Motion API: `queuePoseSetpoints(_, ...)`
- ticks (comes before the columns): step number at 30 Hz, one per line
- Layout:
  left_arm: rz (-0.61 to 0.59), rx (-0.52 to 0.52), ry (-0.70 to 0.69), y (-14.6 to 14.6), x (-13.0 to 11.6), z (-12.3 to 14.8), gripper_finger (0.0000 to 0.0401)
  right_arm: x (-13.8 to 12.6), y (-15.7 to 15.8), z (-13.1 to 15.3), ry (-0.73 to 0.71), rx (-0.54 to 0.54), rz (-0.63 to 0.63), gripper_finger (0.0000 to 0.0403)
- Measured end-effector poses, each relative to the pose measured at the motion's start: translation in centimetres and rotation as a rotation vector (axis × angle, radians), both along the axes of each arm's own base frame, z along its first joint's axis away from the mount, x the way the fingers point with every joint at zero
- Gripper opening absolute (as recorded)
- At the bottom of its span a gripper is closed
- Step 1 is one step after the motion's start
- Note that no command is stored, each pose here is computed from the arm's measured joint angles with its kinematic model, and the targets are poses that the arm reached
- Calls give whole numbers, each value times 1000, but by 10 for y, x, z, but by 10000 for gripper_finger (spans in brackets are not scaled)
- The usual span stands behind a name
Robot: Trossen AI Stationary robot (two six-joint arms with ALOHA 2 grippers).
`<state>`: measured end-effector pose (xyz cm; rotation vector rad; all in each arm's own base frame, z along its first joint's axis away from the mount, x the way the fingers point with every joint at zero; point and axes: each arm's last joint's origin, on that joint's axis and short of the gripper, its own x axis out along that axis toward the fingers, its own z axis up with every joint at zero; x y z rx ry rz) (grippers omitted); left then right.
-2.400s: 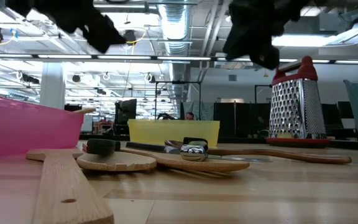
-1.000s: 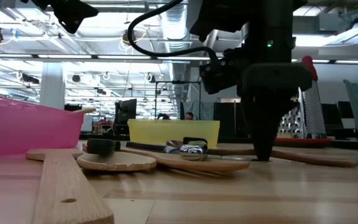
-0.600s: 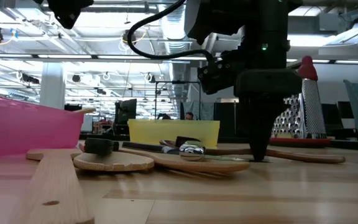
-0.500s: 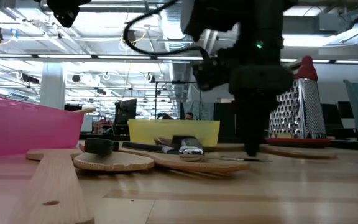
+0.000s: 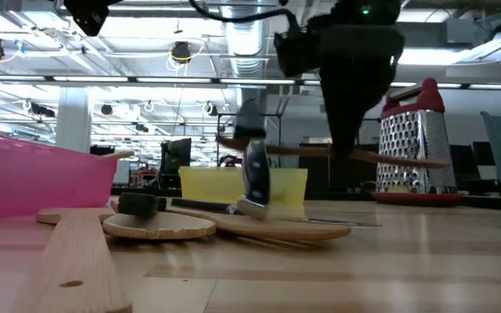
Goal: Pick & Place Kitchen Items
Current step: Put the brown serving spoon into the yellow bin
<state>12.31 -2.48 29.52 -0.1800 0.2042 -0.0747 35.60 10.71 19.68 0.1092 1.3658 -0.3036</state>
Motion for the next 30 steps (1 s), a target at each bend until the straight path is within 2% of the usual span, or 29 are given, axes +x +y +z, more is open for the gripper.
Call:
queuePoseSetpoints(6, 0, 5, 22, 0, 0, -2, 189, -10, -6, 24, -55, -64, -29, 47)
queuePoseSetpoints(14, 1, 8, 37, 0, -1, -4, 188, -38, -15, 49, 10, -147, -151, 47)
queuePoseSetpoints(24, 1, 8, 39, 0, -1, -4, 187, -45, -9, 50, 31, -193, -168, 48)
queuePoseSetpoints(30, 1, 8, 40, 0, -1, -4, 187, -45, -11, 51, -31, -293, -219, 48)
